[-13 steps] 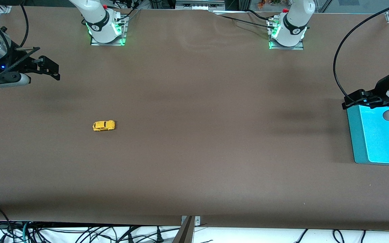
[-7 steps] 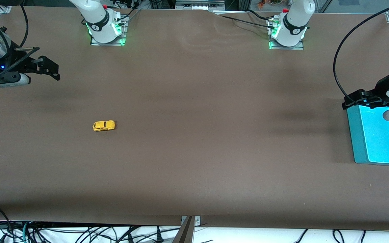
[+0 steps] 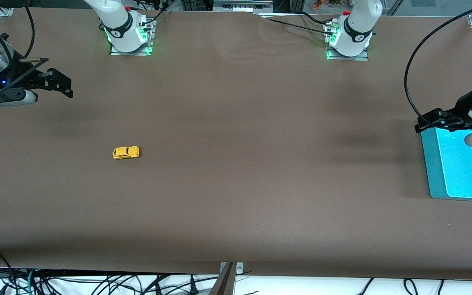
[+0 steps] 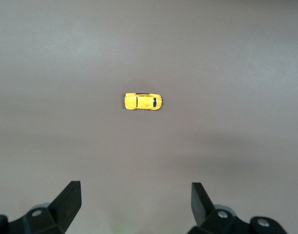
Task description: Wind and store yellow beetle car
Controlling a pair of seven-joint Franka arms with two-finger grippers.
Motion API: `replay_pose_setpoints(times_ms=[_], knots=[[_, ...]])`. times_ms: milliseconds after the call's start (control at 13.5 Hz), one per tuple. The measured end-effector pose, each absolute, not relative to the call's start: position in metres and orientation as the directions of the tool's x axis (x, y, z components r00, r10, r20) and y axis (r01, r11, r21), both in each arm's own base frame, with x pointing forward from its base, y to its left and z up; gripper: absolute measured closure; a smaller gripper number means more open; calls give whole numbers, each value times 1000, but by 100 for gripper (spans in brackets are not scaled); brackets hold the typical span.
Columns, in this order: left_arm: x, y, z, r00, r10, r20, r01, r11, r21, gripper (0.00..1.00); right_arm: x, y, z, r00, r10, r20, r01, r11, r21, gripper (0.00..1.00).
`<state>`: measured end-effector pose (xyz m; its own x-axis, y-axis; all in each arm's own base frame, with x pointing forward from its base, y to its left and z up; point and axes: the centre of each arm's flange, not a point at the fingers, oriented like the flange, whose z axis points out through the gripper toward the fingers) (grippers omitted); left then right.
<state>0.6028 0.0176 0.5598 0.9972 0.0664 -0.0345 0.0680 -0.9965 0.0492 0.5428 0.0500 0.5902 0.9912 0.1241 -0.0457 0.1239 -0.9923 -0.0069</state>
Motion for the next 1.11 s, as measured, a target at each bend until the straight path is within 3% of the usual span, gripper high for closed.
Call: replay_pose_setpoints(times_ms=[1115], knots=[[603, 18, 559, 997, 66, -35, 68, -996, 49, 0, 544, 50, 587, 991, 124, -53, 123, -992, -8, 0]])
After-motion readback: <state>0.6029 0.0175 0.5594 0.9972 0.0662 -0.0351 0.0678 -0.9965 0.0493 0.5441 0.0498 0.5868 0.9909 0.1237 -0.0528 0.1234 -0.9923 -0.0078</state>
